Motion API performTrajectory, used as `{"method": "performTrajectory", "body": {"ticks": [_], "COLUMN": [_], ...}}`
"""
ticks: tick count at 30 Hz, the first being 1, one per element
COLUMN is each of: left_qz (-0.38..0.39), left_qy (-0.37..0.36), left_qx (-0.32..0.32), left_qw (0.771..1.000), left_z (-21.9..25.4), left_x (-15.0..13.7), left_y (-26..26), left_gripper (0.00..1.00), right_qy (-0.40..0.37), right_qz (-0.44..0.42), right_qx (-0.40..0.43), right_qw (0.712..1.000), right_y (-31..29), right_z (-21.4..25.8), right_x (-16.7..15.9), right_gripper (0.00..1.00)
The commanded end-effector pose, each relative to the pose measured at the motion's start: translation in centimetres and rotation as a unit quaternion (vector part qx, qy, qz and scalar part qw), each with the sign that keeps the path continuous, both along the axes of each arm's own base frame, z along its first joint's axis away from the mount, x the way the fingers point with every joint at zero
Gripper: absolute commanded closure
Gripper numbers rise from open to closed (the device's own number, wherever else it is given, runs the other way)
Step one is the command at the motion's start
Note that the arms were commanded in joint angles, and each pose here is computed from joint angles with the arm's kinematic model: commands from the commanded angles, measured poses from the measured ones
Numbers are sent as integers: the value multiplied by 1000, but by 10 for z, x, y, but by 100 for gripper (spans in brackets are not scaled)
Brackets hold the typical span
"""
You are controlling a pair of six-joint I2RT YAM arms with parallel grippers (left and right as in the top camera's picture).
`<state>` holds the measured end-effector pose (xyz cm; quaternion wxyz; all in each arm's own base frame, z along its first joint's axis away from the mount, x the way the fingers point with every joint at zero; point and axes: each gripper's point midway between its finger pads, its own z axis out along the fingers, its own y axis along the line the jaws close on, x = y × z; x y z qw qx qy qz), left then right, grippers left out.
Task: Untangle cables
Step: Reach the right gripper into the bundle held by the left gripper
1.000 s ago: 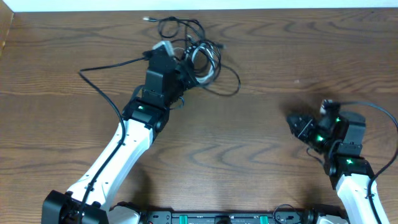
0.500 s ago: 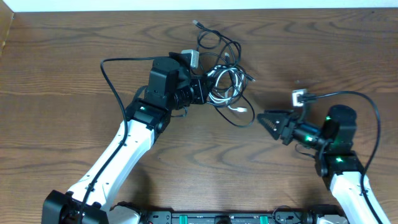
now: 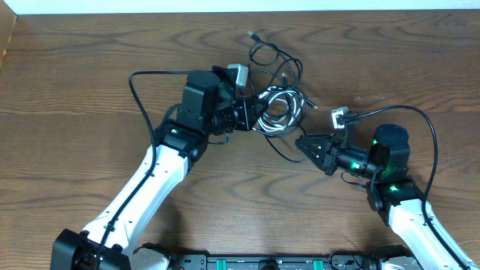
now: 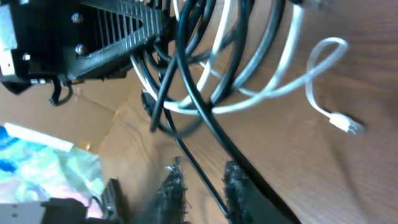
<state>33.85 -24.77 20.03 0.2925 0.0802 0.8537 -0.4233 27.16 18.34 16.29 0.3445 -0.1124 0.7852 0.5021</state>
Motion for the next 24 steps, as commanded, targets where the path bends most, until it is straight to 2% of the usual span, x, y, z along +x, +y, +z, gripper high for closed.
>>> {"method": "performTrajectory", "body": {"ticks": [1, 6, 9, 12, 14, 17, 21, 24], "left_qz": [-25, -27, -23, 12, 28, 20, 14, -22], "left_qy": [-5, -5, -6, -12, -14, -15, 4, 26], "left_qx": [-7, -7, -4, 19, 33, 46, 68, 37], "left_qw": [1000, 1000, 1000, 1000, 999, 999, 998, 999], "left_z": [3, 3, 3, -3, -7, -11, -24, -21], "left_x": [-10, -11, -10, 0, 5, 2, -4, -15], "left_y": [-10, -11, -10, -1, 4, 6, 13, 8], "left_gripper": [92, 92, 92, 92, 92, 92, 92, 92], "right_qy": [2, 2, 2, 0, -7, -29, -54, -57], "right_qz": [3, 3, 5, 7, 11, 22, 36, 20], "right_qx": [2, 2, 3, 5, 9, 17, 27, 14], "right_qw": [1000, 1000, 1000, 1000, 1000, 999, 998, 998], "right_y": [3, 3, 4, 4, 4, 5, 8, 5], "right_z": [1, 1, 2, 3, 6, 15, 25, 21], "right_x": [-1, -1, -1, -2, -2, -2, -3, 1], "right_gripper": [88, 89, 80, 69, 68, 66, 53, 47]}}
